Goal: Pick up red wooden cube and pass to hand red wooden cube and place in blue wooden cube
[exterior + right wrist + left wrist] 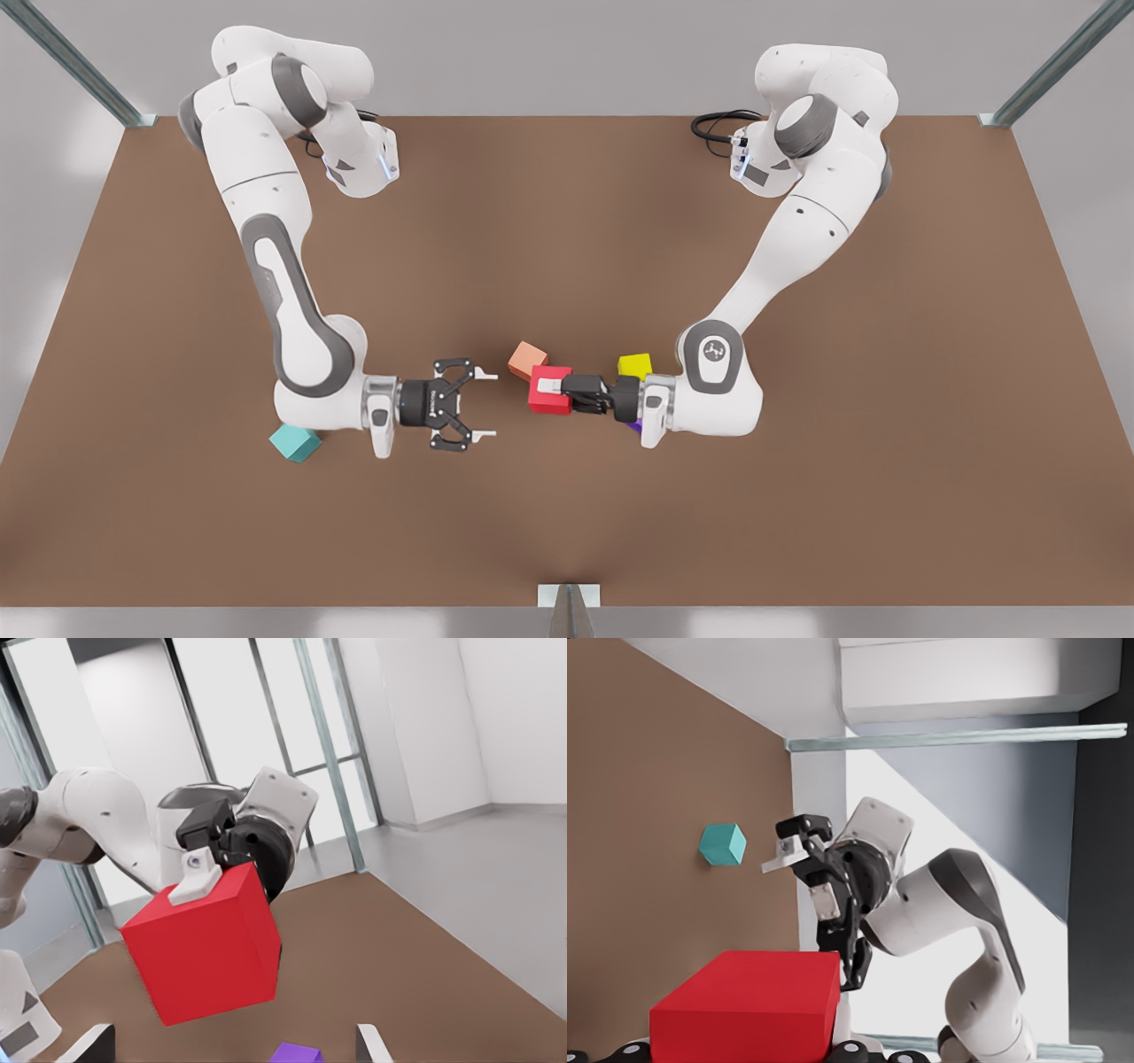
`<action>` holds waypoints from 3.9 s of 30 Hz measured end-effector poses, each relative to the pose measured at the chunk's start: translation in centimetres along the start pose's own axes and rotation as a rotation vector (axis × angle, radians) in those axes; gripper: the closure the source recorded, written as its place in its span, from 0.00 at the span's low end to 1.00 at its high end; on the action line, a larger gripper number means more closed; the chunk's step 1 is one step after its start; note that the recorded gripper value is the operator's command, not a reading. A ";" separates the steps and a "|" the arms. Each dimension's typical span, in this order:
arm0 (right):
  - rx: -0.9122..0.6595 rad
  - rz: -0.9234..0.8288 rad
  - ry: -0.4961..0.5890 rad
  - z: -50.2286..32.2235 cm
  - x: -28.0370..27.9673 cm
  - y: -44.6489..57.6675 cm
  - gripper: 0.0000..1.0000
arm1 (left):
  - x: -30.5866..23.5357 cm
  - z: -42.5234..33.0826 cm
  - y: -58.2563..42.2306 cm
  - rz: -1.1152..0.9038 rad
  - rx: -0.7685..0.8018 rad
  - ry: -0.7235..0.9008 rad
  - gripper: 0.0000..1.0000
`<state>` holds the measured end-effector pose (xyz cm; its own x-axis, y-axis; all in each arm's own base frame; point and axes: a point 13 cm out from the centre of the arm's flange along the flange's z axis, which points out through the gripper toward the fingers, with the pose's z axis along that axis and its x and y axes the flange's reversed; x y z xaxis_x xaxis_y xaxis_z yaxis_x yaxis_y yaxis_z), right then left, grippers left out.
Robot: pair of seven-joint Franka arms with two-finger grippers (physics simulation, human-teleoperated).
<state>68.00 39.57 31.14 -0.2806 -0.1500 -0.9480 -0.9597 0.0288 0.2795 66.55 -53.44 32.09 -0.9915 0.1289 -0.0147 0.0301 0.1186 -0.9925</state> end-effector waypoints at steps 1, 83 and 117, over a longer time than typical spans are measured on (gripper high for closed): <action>0.001 -0.007 0.003 0.1 0.0 0.4 0.00 | 0.0 0.0 0.0 0.004 -0.001 -0.001 0.38; -0.060 -0.445 1.286 -36.0 9.9 -5.8 0.51 | 16.5 -41.8 -5.4 -0.022 -1.563 0.463 0.00; 0.290 -0.244 1.522 -38.8 22.9 -8.7 0.00 | 15.8 -40.5 -3.2 -0.222 -1.524 0.288 0.00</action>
<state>70.48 -2.49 12.89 -0.0181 -0.9921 0.1240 -0.9982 0.0108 -0.0593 55.89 -11.92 39.99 -0.9422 0.1295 0.3091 0.1628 0.9830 0.0844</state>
